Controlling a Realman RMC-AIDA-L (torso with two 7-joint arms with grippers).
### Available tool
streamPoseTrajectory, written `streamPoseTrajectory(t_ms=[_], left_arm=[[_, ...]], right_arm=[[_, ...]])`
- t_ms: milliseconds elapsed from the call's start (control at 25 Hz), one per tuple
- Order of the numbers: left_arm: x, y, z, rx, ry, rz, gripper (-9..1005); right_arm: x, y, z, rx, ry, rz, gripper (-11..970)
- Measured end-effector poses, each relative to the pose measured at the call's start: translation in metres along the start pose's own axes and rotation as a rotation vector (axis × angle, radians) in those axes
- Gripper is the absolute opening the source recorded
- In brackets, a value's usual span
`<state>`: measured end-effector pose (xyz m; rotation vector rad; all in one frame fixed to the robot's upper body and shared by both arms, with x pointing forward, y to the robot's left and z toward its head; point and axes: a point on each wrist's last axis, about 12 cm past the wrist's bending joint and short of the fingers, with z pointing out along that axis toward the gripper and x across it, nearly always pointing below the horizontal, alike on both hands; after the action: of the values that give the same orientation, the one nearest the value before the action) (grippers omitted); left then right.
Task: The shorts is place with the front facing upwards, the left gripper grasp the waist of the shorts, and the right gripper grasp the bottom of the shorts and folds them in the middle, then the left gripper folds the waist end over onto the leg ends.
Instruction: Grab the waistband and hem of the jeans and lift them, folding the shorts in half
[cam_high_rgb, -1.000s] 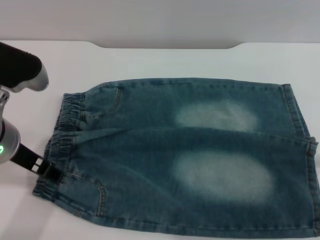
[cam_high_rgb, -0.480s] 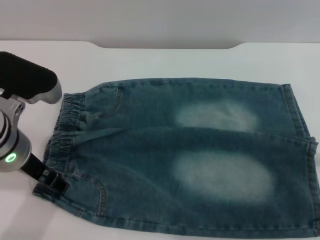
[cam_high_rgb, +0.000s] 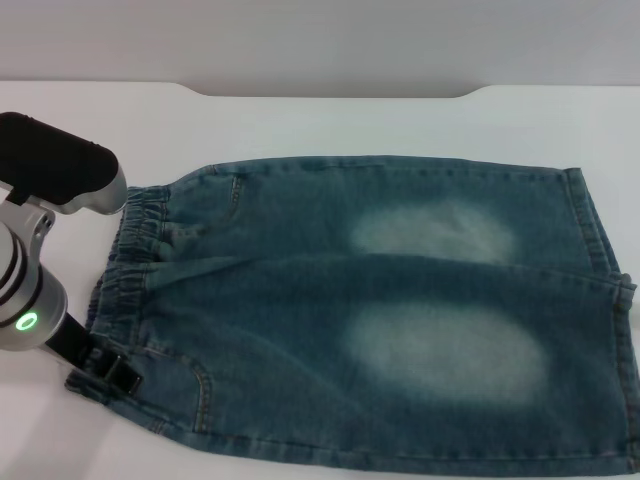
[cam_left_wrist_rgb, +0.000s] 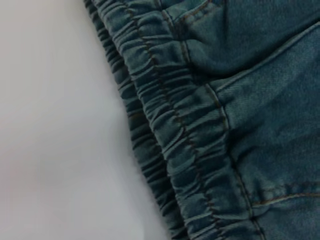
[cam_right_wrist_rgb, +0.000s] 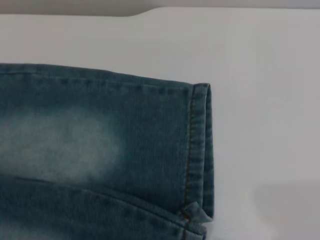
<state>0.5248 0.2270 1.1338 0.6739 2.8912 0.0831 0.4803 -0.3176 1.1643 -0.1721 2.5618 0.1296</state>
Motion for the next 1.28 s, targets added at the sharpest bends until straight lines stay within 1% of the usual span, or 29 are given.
streamPoseTrajectory(t_ms=[160, 320, 520, 640, 880, 1120, 1280], left_arm=[[0.0, -0.002, -0.002, 0.012, -0.003, 0.002, 795], [0.001, -0.004, -0.006, 0.003, -0.018, 0.02, 781], [0.004, -0.004, -0.002, 0.001, 0.0, 0.023, 562], [0.006, -0.002, 0.0, 0.002, 0.01, 0.019, 355], [0.007, -0.002, -0.001, 0.001, 0.006, 0.02, 194], [0.006, -0.002, -0.004, -0.001, -0.007, 0.033, 160], [0.005, -0.003, -0.011, -0.005, -0.024, 0.044, 138]], right_arm=[[-0.002, 0.001, -0.004, 0.003, -0.012, -0.008, 603], [-0.004, 0.003, -0.008, 0.006, -0.027, -0.016, 603], [-0.005, 0.004, -0.01, 0.005, -0.032, -0.018, 603], [-0.005, 0.005, -0.01, 0.001, -0.032, -0.017, 603], [-0.004, 0.007, -0.009, -0.005, -0.03, -0.018, 603], [-0.002, 0.012, -0.008, -0.02, -0.014, -0.011, 602], [0.0, 0.018, -0.01, -0.034, 0.012, -0.002, 602]])
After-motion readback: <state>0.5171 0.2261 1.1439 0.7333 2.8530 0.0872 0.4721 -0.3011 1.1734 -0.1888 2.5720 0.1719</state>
